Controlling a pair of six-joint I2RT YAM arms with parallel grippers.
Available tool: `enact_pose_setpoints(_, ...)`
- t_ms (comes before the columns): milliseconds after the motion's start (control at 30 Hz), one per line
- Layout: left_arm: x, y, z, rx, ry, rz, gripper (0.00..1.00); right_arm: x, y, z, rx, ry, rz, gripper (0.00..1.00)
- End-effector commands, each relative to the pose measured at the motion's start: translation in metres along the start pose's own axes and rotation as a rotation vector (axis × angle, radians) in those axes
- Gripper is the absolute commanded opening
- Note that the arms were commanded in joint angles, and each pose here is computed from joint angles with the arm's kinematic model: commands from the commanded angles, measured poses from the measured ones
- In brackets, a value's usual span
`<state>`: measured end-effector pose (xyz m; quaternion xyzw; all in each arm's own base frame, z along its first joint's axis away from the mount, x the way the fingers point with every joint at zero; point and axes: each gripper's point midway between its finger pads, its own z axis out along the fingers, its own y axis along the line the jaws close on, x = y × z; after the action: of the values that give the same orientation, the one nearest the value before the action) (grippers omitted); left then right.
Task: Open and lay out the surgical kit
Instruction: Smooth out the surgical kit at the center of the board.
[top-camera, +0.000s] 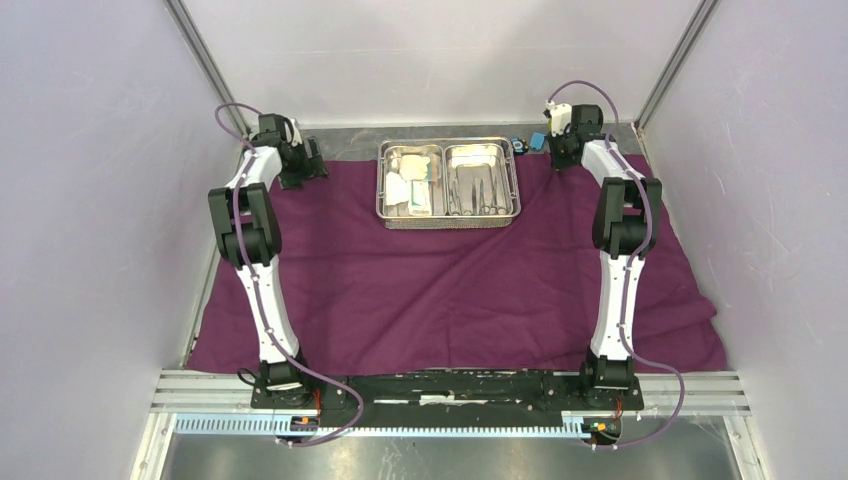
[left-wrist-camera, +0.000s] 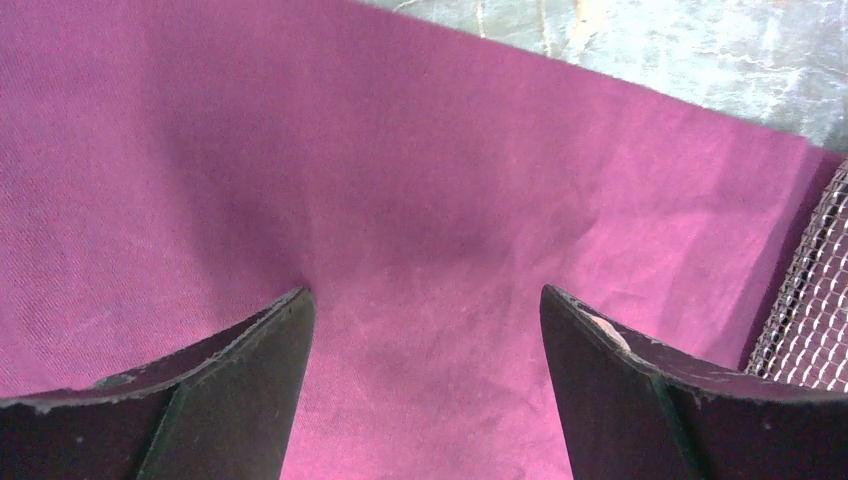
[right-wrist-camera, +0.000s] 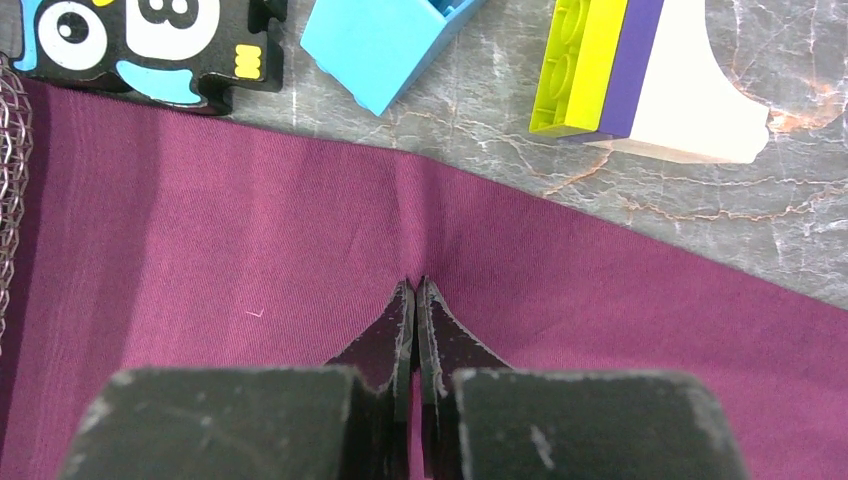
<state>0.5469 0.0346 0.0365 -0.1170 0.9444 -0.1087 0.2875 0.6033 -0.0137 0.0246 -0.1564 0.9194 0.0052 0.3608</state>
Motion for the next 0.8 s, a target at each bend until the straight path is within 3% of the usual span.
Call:
enact_pose_setpoints(0, 0.002, -0.008, 0.009, 0.021, 0.034, 0.035, 0.89, 0.016, -0.023, -0.01, 0.078, 0.056, -0.017, 0.03)
enact_pose_setpoints(133, 0.006, -0.001, 0.018, -0.012, 0.064, 0.032, 0.83, 0.021, -0.019, -0.012, 0.065, 0.064, -0.015, 0.03)
enact_pose_setpoints(433, 0.016, 0.011, 0.025, -0.031, 0.096, 0.02, 0.47, 0.025, -0.016, -0.019, 0.055, 0.072, -0.022, 0.05)
enact_pose_setpoints(667, 0.018, 0.017, 0.025, -0.018, 0.097, -0.004, 0.25, 0.028, -0.015, -0.02, 0.053, 0.081, -0.027, 0.05)
enact_pose_setpoints(767, 0.018, 0.011, 0.024, 0.013, 0.098, -0.022, 0.3, 0.031, -0.014, -0.019, 0.049, 0.086, -0.025, 0.05)
